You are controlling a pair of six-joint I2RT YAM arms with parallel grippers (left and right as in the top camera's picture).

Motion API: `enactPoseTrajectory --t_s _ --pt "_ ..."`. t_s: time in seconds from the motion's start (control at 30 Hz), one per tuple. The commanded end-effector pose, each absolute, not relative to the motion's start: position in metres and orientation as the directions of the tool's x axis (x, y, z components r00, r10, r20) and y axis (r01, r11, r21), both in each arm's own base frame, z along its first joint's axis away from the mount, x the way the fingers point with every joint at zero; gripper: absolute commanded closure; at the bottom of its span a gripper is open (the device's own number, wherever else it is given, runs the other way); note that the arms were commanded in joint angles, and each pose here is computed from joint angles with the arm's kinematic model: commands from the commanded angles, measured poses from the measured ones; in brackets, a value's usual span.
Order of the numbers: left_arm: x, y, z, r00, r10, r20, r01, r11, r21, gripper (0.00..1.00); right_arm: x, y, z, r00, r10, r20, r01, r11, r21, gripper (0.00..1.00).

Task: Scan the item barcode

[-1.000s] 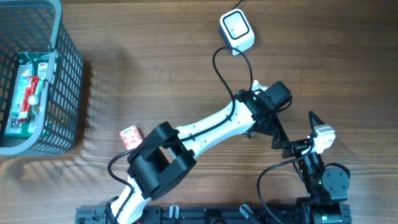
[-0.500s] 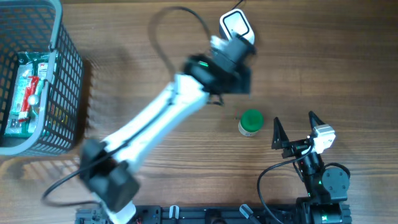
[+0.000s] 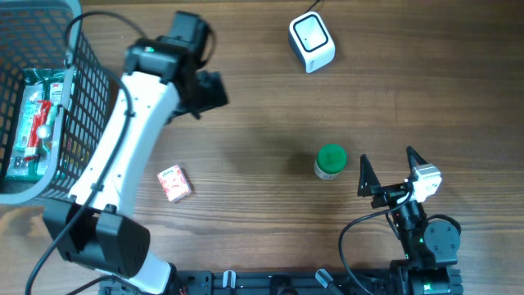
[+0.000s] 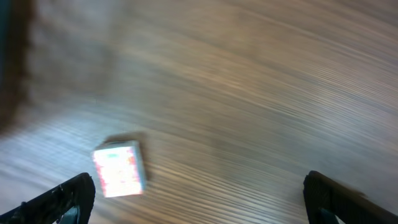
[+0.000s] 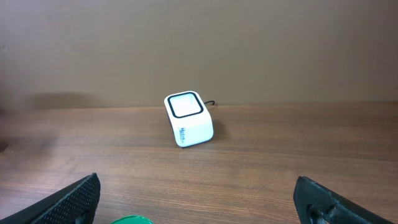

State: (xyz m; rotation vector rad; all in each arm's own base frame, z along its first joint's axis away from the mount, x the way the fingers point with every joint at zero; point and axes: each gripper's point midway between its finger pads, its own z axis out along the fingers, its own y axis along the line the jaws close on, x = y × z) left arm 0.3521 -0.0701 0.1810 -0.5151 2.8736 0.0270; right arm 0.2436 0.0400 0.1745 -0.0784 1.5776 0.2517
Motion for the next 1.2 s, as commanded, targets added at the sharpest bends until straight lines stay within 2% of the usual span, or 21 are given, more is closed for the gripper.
enactPoseTrajectory --t_s 0.0,0.17,0.3,0.73,1.0,1.1,1.17 --pt "0.345 -0.035 0.163 -0.899 -0.405 -0.167 -0.415 0.910 0.026 0.00 0.244 0.038 0.175 -0.020 0.103 -0.994 -0.197 0.975 0.105 0.00" --pt "0.339 -0.011 0.147 -0.878 -0.458 -0.138 -0.468 0.883 0.047 0.01 0.244 0.038 0.175 -0.020 0.103 -0.994 -0.197 0.975 0.105 0.00" --pt "0.333 0.004 0.136 -0.862 -0.487 -0.139 -0.499 0.864 0.068 0.05 0.244 0.038 0.175 -0.020 0.103 -0.994 -0.197 0.975 0.105 0.00" --pt "0.310 0.007 0.158 -0.804 -0.497 -0.326 -0.507 0.860 -0.060 0.06 0.244 0.038 0.175 -0.019 0.103 -0.995 -0.197 0.975 0.105 0.01" --pt "0.291 0.026 0.117 -0.750 -0.597 -0.286 -0.609 0.791 -0.057 0.05 0.244 0.038 0.175 -0.019 0.103 -0.995 -0.197 0.975 0.105 0.00" --pt "0.283 0.035 0.103 -0.735 -0.626 -0.262 -0.638 0.769 -0.048 0.13 0.244 0.038 0.175 -0.020 0.103 -0.994 -0.197 0.975 0.105 0.00" --pt "0.277 0.040 0.094 -0.727 -0.641 -0.245 -0.653 0.756 -0.040 0.24 0.244 0.038 0.175 -0.019 0.103 -0.995 -0.197 0.975 0.105 0.00"
